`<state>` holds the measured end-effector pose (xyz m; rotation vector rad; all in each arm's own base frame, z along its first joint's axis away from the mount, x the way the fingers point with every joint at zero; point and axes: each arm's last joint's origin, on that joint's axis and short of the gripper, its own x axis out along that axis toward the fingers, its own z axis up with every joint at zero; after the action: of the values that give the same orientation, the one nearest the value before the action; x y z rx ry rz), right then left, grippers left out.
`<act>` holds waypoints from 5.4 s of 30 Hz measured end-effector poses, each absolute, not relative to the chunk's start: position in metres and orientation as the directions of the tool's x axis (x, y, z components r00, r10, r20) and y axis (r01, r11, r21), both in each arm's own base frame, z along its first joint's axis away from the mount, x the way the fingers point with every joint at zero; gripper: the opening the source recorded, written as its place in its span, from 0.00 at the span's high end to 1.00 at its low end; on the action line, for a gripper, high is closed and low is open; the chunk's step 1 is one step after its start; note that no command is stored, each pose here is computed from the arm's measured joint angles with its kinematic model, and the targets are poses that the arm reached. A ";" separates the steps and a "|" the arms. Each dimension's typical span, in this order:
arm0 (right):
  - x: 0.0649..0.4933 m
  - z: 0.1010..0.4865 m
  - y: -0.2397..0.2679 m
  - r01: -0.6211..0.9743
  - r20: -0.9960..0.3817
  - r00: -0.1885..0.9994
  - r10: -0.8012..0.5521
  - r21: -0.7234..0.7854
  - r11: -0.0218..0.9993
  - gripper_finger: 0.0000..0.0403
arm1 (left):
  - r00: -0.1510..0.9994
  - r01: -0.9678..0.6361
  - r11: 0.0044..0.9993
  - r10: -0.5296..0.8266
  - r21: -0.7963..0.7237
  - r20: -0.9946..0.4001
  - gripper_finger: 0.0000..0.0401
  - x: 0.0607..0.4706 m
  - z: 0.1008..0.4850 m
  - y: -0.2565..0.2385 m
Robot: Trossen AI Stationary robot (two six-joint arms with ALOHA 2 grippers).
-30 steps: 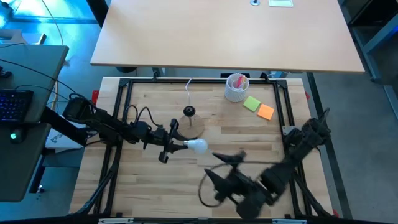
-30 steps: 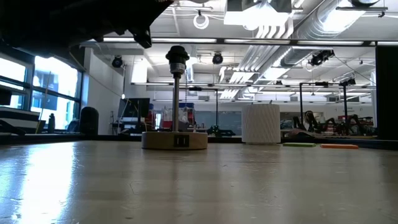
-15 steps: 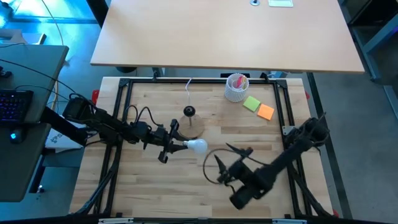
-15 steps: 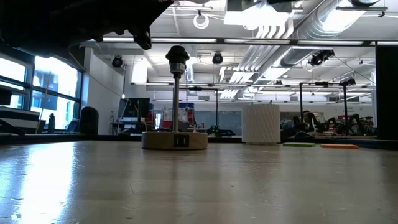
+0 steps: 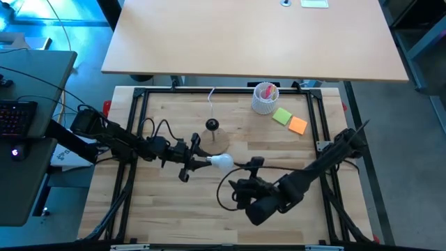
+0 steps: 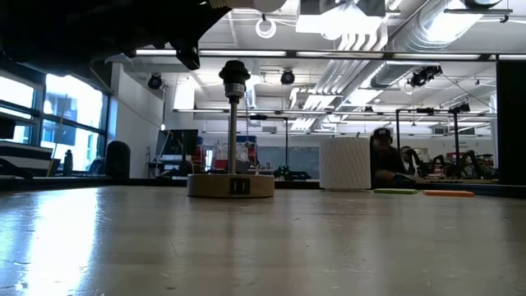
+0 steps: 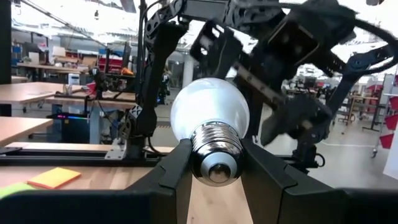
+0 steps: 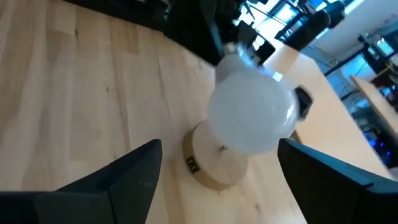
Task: Screw lightbulb
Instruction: Insert the light bulb into the lamp
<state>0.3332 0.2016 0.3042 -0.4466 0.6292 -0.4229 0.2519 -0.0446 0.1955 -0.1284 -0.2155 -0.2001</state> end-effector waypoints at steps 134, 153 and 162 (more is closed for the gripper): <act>0.367 0.278 0.188 0.242 -0.118 0.883 -0.454 -0.716 0.655 0.39 | 0.843 0.537 0.798 -0.501 -0.271 0.196 0.57 0.252 0.195 -0.017; 0.309 0.340 0.134 0.397 -0.197 0.832 -0.519 -0.443 0.804 0.40 | 0.897 0.300 0.928 -0.353 -0.219 -0.266 0.49 0.244 0.152 0.033; 0.316 0.322 0.084 0.433 -0.349 0.738 -0.577 -0.411 0.802 0.40 | 0.802 -0.109 0.993 0.118 0.050 -0.586 0.49 0.229 0.126 0.049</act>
<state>0.3157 0.0836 0.3219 -0.3152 0.4842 -0.5642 0.2295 0.0493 0.1263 0.0142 0.6289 0.1216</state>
